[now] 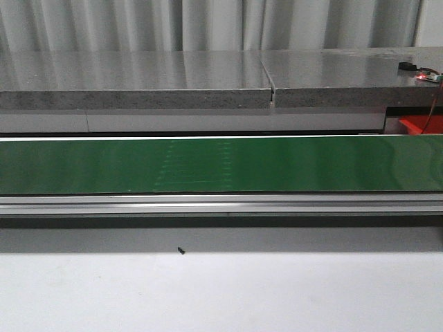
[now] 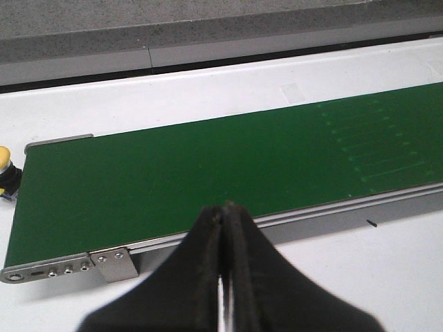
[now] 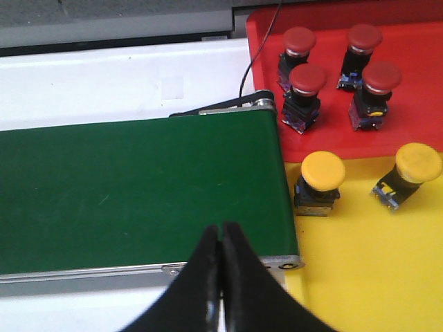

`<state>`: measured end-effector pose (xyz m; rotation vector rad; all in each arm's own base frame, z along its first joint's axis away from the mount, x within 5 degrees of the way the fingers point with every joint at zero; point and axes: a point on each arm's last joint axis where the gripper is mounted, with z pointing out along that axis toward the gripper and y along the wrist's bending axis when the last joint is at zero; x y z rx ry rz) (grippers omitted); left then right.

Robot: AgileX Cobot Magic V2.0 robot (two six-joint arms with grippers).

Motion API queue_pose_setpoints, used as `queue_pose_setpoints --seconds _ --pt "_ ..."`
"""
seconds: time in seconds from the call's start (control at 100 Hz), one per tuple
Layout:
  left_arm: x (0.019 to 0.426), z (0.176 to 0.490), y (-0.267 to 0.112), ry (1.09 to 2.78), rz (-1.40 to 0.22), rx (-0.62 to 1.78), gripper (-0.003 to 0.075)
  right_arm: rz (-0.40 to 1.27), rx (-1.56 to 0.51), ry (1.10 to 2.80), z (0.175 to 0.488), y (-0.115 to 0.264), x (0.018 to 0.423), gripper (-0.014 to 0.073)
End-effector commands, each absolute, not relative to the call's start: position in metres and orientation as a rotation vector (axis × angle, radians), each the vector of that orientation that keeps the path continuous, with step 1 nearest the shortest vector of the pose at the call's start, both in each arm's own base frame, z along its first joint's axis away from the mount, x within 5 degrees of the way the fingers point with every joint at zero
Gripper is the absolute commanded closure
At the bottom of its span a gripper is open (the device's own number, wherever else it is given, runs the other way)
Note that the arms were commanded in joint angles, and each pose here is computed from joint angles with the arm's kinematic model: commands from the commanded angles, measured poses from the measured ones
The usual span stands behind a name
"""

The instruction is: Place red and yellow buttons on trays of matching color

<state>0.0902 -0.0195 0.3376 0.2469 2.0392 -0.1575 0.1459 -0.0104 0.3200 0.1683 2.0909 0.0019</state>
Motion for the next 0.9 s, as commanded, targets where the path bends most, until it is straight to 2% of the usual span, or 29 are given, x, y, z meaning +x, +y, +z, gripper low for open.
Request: queue_pose_setpoints --seconds 0.0,0.54,0.89 --pt "0.092 0.35 -0.02 1.959 -0.175 0.222 0.0739 -0.033 0.101 1.986 0.334 -0.009 0.138 0.0662" --pt "0.092 0.35 -0.02 1.959 -0.175 0.222 0.0739 0.058 0.125 1.892 0.303 -0.002 0.087 0.0662" --pt "0.093 0.35 -0.02 1.954 -0.174 0.22 0.0739 0.059 0.124 1.881 0.303 -0.002 0.084 0.0662"
